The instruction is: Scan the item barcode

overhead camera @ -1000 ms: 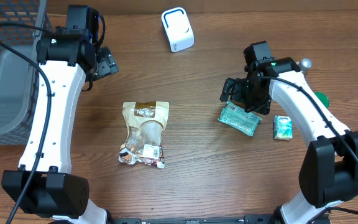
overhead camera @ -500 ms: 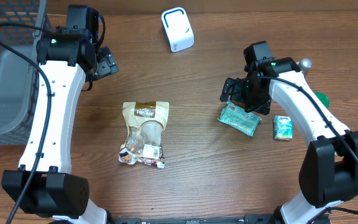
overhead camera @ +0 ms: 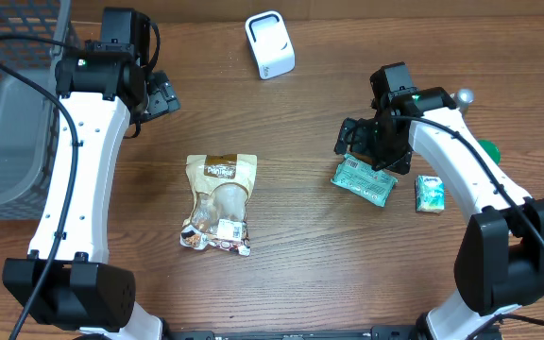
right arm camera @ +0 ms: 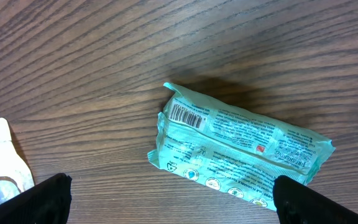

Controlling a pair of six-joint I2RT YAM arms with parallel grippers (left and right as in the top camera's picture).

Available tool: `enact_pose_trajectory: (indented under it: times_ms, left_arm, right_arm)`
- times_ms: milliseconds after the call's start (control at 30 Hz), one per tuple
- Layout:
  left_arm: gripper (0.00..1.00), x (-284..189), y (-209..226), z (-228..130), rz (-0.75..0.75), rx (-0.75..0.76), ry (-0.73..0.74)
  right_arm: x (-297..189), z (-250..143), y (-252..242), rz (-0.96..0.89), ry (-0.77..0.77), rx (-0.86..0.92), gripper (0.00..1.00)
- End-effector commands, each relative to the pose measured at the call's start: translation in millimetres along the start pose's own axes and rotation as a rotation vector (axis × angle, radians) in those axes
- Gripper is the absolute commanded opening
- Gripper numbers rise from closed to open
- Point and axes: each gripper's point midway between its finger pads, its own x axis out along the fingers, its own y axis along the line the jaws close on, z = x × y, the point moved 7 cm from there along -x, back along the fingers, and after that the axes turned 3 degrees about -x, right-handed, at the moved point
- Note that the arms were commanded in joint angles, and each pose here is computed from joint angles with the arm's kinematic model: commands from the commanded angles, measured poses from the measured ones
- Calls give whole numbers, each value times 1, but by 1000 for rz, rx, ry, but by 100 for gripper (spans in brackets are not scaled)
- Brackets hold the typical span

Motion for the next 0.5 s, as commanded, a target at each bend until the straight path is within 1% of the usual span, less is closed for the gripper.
enact_pose_trajectory:
  times_ms: [0,467]
  left_arm:
    - [100,-11,-2,3,-11,21,-35]
    - [100,-11,-2,3,-11,21,-35]
  right_arm:
    - [-8,6,6,22,-31,-4,100]
    - [-8,6,6,22,-31,-4,100]
